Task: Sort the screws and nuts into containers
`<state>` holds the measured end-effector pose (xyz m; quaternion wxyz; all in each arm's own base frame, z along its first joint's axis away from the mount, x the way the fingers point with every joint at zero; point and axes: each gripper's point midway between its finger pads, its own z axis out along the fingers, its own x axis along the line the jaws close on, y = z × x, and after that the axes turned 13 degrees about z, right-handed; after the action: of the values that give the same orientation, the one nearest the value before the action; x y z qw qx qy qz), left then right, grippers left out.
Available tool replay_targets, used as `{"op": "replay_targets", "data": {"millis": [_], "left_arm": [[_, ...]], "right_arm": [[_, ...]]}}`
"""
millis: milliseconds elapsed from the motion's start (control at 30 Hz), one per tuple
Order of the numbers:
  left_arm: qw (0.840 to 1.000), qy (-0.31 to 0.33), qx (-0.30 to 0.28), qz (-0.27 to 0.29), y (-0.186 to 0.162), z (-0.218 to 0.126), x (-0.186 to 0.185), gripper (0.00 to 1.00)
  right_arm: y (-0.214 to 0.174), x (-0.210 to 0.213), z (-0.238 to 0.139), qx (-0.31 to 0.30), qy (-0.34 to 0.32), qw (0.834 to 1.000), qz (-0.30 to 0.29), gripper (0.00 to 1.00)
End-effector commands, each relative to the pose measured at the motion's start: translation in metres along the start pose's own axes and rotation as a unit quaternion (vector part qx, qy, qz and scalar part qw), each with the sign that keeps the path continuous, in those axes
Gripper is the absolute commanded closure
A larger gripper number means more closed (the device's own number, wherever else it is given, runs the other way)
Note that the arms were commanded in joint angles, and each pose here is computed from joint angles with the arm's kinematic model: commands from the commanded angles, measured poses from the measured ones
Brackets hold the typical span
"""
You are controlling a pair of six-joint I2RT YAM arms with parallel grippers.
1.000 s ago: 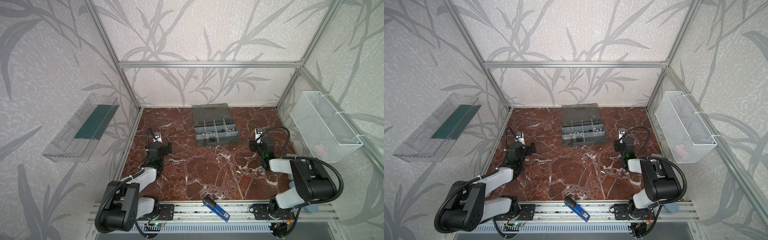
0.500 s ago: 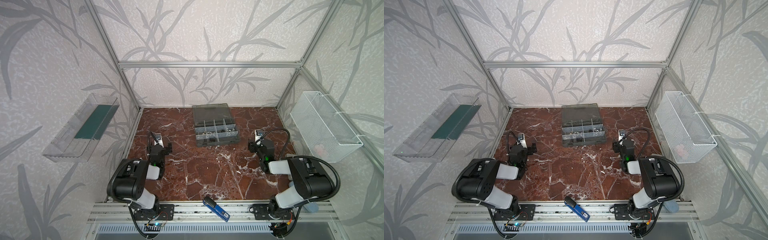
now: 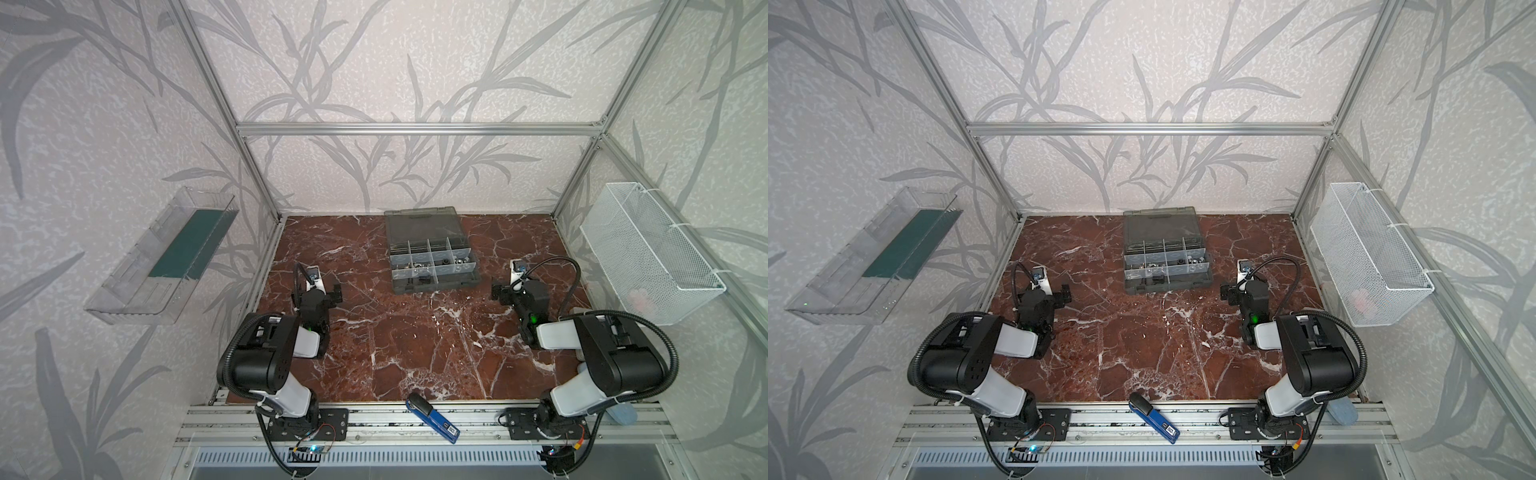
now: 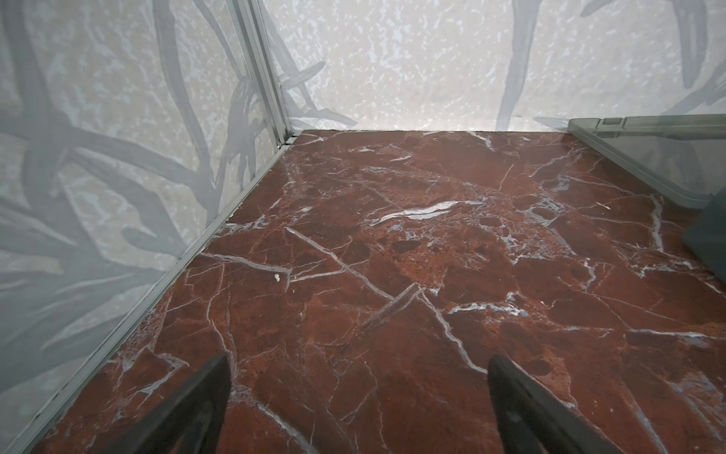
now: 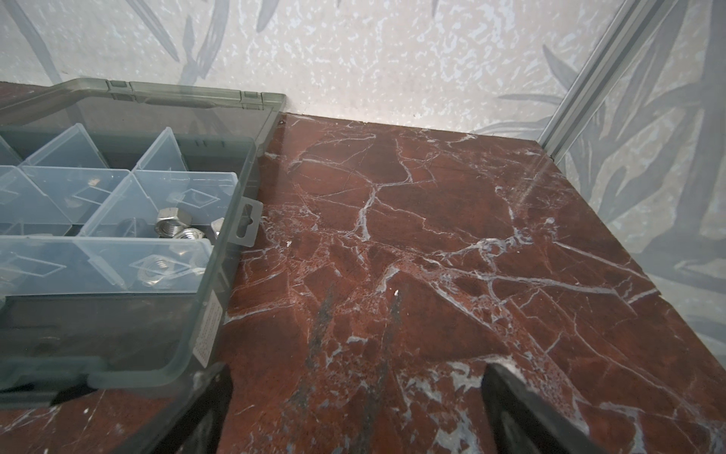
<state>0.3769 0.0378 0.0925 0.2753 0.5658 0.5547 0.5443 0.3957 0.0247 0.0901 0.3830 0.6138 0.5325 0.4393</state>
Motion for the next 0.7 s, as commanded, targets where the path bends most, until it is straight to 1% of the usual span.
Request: {"op": "replay_targets", "data": {"millis": [0,167,233,667], "left_arm": [[1.000,0.027,-0.002,-0.009,0.010,0.006,0.010,0.00],[1.000,0.030,0.003,-0.010,0.009,0.007,0.011,0.00],[0.998,0.058,0.015,-0.018,0.007,0.009,0.020,0.00],[0.998,0.059,0.018,-0.020,0.006,0.010,0.021,0.00]], "right_arm": [[0.004,-0.001,0.000,-0.014,-0.001,1.000,0.003,0.01],[0.004,-0.001,0.000,-0.013,-0.001,1.000,0.003,0.01],[0.005,-0.001,0.000,-0.014,-0.002,1.000,0.003,0.00],[0.004,0.000,0.000,-0.014,-0.001,1.000,0.003,0.01]]}}
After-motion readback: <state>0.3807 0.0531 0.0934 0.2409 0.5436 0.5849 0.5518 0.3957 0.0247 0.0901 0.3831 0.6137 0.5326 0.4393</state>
